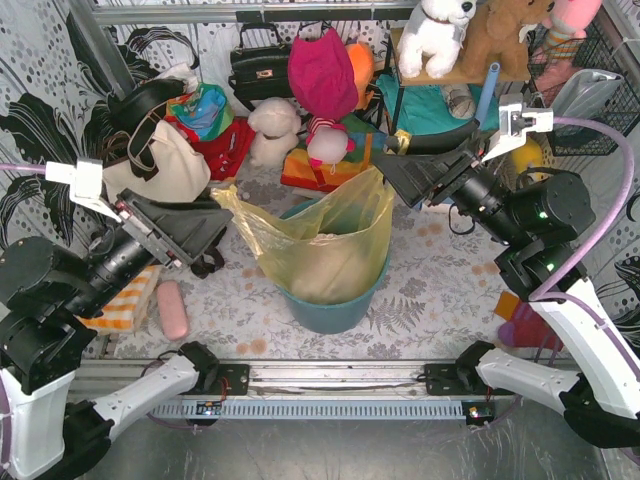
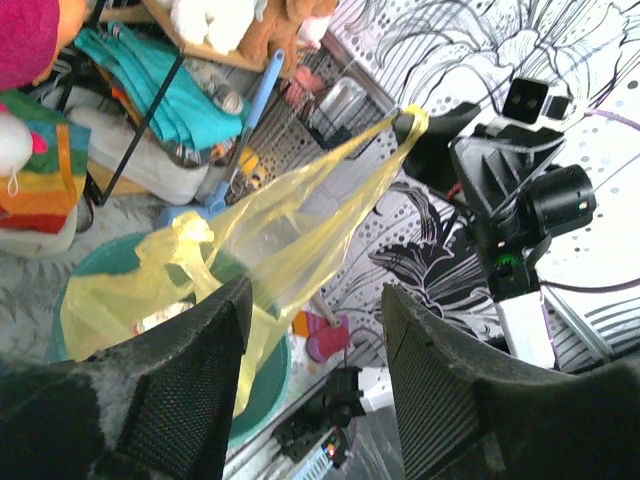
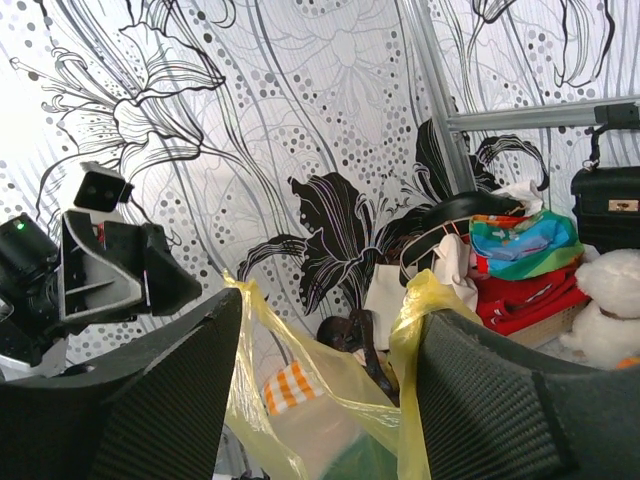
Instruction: Tie the trash bag
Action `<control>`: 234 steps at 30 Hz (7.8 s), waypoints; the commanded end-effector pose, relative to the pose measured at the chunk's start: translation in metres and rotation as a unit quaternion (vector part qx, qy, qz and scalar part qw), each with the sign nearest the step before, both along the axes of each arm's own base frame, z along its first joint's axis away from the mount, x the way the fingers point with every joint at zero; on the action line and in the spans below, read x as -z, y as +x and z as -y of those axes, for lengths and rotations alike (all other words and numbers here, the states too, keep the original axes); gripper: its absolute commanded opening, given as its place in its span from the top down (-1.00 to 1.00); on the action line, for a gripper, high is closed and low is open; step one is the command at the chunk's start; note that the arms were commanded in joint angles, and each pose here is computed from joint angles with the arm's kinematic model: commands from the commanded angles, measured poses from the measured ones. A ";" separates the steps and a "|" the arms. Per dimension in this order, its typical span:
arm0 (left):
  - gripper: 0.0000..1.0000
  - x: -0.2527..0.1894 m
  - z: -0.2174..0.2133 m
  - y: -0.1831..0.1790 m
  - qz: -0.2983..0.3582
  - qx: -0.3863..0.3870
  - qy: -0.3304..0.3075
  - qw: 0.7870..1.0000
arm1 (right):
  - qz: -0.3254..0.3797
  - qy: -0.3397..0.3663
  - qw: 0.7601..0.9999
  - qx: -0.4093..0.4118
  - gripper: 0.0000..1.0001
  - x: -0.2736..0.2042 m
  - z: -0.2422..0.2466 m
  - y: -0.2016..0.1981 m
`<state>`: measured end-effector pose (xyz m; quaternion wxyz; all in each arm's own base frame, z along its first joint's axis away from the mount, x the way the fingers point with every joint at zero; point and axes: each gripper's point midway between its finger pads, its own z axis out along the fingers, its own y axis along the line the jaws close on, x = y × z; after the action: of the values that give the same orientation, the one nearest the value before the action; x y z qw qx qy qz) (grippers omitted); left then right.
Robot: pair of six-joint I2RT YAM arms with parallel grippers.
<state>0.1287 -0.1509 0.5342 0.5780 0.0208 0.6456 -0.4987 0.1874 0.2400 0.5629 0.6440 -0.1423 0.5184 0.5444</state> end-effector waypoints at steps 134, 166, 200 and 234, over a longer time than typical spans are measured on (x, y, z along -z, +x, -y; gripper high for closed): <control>-0.01 -0.066 0.051 0.069 0.086 0.016 0.016 0.996 | 0.020 0.055 0.998 0.006 0.55 -0.064 -0.010 0.020; -0.41 -0.013 0.043 -0.011 0.036 0.134 0.063 0.988 | -0.080 -0.054 0.990 0.107 -0.12 0.000 0.036 0.016; -0.20 -0.018 0.151 -0.037 0.100 0.215 -0.029 0.971 | -0.143 -0.084 0.981 0.104 0.18 0.002 0.031 0.020; -0.35 -0.008 0.180 0.048 0.241 -0.053 0.110 0.963 | -0.148 -0.088 0.981 0.090 1.00 -0.001 0.021 0.024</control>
<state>0.1820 -0.3325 0.5279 0.7404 0.1499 0.5690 -0.3249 0.2160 0.2232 0.5476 0.5783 -0.0703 0.6804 0.4447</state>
